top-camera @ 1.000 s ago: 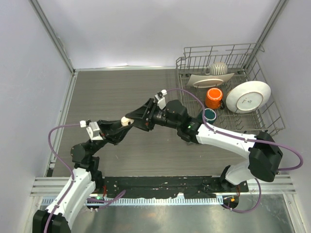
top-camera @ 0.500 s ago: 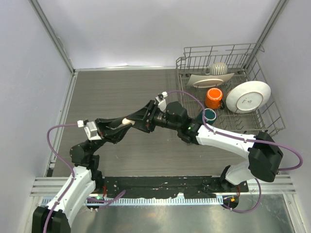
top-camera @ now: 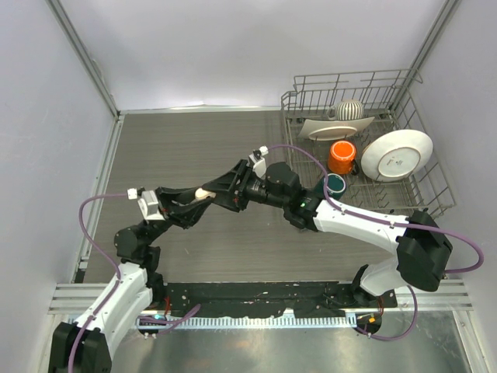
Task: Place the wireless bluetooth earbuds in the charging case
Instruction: Adjust the charging case.
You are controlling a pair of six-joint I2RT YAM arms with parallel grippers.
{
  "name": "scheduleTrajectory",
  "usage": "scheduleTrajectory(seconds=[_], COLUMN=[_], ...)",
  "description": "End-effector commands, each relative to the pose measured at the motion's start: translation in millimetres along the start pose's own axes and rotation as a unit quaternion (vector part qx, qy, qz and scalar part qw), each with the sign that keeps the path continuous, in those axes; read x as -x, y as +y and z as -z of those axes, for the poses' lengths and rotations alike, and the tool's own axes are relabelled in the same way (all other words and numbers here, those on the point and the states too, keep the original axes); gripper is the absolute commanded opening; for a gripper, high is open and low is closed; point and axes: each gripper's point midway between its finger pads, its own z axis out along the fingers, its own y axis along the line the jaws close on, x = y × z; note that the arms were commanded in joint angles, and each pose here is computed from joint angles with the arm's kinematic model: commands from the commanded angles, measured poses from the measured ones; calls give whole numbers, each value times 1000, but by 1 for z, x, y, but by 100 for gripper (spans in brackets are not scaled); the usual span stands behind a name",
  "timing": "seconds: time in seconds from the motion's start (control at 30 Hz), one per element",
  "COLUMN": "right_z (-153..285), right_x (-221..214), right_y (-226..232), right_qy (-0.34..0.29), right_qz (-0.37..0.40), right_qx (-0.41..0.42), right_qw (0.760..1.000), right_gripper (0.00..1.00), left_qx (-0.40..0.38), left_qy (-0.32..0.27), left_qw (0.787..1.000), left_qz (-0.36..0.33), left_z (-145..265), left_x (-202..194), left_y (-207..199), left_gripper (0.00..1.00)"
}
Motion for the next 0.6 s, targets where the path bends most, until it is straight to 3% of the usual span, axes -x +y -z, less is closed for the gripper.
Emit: scheduleTrajectory(seconds=[0.0, 0.3, 0.33, 0.43, 0.57], right_z=[9, 9, 8, 9, 11], right_x=[2, 1, 1, 0, 2], right_y=[34, 35, 33, 32, 33], right_qy=[-9, -6, -6, -4, -11], right_qz=[12, 11, 9, 5, 3], right_qx=[53, 56, 54, 56, 64], right_qw=[998, 998, 999, 998, 998], right_gripper=[1, 1, 1, 1, 1], left_qx=[-18, -15, -12, 0, 15], left_qy=[-27, -27, -28, -30, -38], left_qw=[999, 999, 999, 999, 999], left_qz=[-26, -27, -27, -28, -28], left_z=[-8, -9, -9, -9, -8], left_x=[20, 20, 20, 19, 19], left_y=[-6, -4, -3, 2, 7], left_gripper=[43, 31, 20, 0, 0])
